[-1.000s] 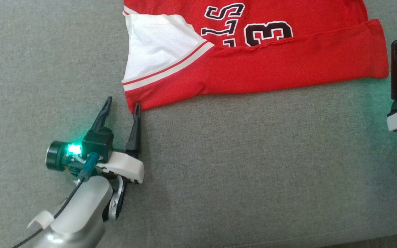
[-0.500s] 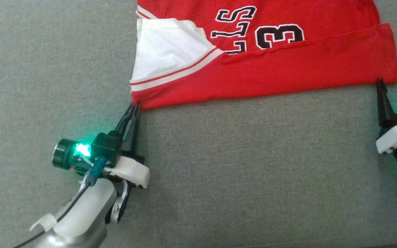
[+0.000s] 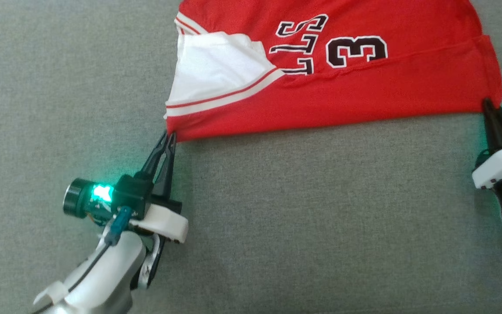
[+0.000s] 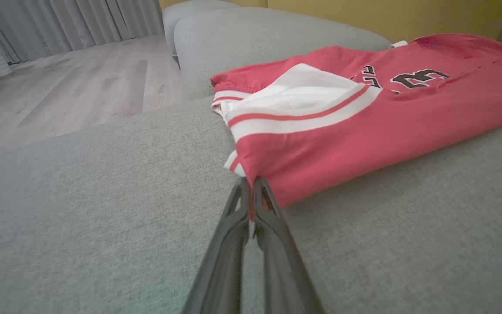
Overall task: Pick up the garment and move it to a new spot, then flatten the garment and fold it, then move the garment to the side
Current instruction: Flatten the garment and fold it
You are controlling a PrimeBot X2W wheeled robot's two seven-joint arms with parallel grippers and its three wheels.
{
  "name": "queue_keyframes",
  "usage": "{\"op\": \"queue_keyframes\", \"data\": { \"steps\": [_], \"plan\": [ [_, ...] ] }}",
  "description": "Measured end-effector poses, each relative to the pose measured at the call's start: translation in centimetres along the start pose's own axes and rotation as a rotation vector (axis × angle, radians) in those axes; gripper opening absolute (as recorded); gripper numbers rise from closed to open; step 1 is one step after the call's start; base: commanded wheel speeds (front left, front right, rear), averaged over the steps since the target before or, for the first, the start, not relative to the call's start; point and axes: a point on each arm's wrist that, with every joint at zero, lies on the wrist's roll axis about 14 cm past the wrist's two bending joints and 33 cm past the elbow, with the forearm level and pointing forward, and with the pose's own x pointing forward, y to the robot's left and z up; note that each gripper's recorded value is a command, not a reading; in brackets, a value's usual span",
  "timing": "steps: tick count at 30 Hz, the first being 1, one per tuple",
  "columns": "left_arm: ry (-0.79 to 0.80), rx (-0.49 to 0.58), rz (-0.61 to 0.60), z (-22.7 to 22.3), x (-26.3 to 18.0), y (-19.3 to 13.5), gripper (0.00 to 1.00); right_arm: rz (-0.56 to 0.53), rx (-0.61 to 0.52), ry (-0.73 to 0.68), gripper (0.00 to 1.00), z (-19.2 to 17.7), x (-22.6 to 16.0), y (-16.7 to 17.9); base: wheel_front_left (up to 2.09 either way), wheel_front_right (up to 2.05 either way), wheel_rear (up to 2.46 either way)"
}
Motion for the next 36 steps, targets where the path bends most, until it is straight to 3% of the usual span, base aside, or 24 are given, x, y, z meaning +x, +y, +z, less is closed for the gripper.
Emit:
{"op": "queue_keyframes", "data": {
  "steps": [7, 21, 33, 34, 35, 36],
  "plan": [
    [-0.016, -0.003, -0.007, 0.4, -2.0, -0.8, 0.00, -0.009, 0.008, -0.041, 0.00, 1.3, -1.9, -1.3, 0.00, 0.00, 0.00],
    [0.092, -0.073, -0.032, -2.8, -9.4, -3.9, 0.00, -0.025, 0.037, 0.043, 0.00, -4.5, -10.1, -2.5, 0.00, 0.00, 0.00],
    [0.169, -0.091, -0.053, -3.6, -11.3, -4.3, 0.00, -0.040, 0.029, 0.052, 0.00, -5.4, -11.7, -2.9, 0.00, 0.00, 0.00],
    [0.183, -0.099, -0.055, -3.8, -11.3, -4.3, 0.00, -0.041, 0.033, 0.059, 0.04, -5.4, -11.6, -2.8, 0.00, 0.00, 0.00],
    [0.196, -0.106, -0.056, -4.0, -11.4, -4.4, 0.00, -0.041, 0.036, 0.067, 0.57, -5.6, -11.5, -2.8, 0.00, 0.00, 0.00],
    [0.203, -0.109, -0.057, -4.1, -11.4, -4.4, 0.00, -0.042, 0.037, 0.074, 1.00, -5.8, -11.5, -2.8, 0.00, 0.00, 0.00]
  ]
}}
